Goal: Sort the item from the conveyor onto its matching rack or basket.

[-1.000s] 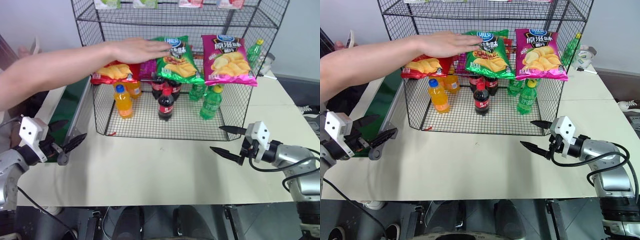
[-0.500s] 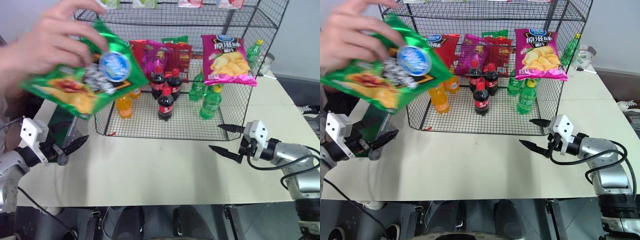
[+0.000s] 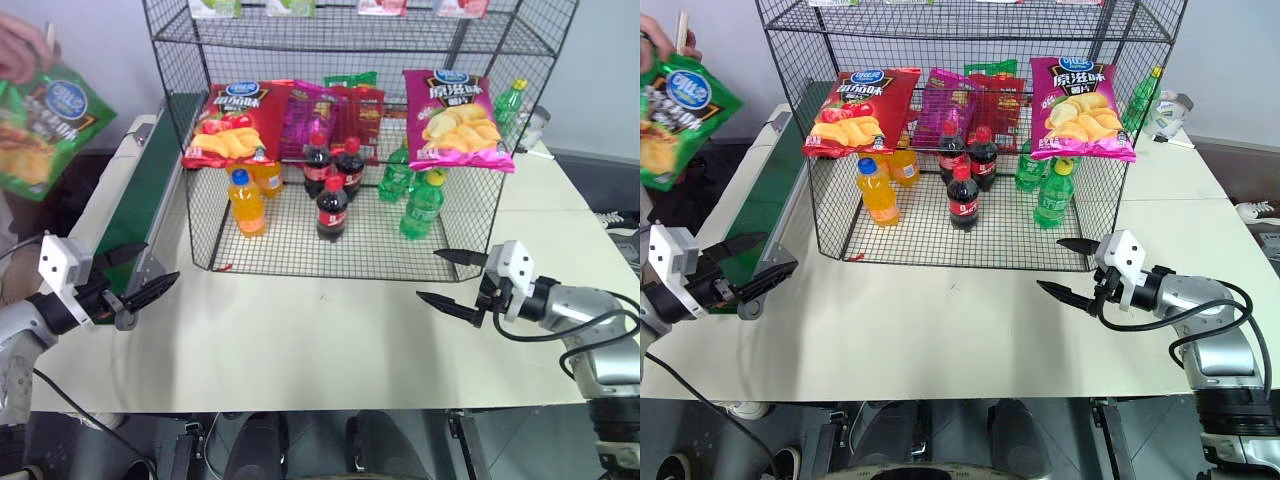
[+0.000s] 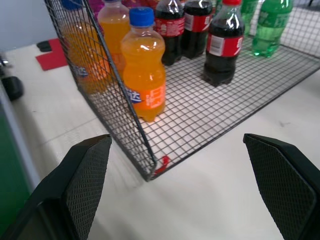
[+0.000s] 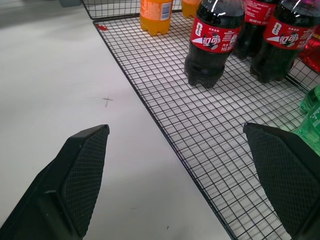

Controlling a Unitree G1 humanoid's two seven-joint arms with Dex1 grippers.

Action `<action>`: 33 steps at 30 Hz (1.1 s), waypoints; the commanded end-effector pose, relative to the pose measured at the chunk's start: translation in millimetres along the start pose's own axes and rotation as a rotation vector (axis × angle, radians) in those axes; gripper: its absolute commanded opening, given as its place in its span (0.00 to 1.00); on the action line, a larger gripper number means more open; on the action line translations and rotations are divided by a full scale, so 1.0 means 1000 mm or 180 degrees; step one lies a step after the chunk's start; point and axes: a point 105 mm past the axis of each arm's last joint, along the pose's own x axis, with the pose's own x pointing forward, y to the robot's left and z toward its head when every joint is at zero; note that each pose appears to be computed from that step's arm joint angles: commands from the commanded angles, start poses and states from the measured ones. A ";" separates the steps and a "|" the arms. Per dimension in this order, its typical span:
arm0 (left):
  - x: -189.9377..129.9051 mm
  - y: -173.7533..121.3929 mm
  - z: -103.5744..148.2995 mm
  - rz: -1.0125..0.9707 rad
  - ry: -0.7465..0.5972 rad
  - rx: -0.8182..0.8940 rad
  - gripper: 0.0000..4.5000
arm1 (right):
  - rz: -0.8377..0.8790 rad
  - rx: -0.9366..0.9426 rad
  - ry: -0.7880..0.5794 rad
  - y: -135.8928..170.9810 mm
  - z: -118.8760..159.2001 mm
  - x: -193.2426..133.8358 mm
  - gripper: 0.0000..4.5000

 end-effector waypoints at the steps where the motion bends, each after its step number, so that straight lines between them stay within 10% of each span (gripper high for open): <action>1: -0.003 0.000 0.008 -0.0012 -0.0004 0.0164 1.00 | -0.0020 -0.0131 -0.0072 -0.003 0.009 0.000 1.00; 33: -0.004 0.006 0.005 0.0104 0.0046 0.0311 1.00 | 0.0026 -0.0172 -0.0042 0.000 0.006 0.001 1.00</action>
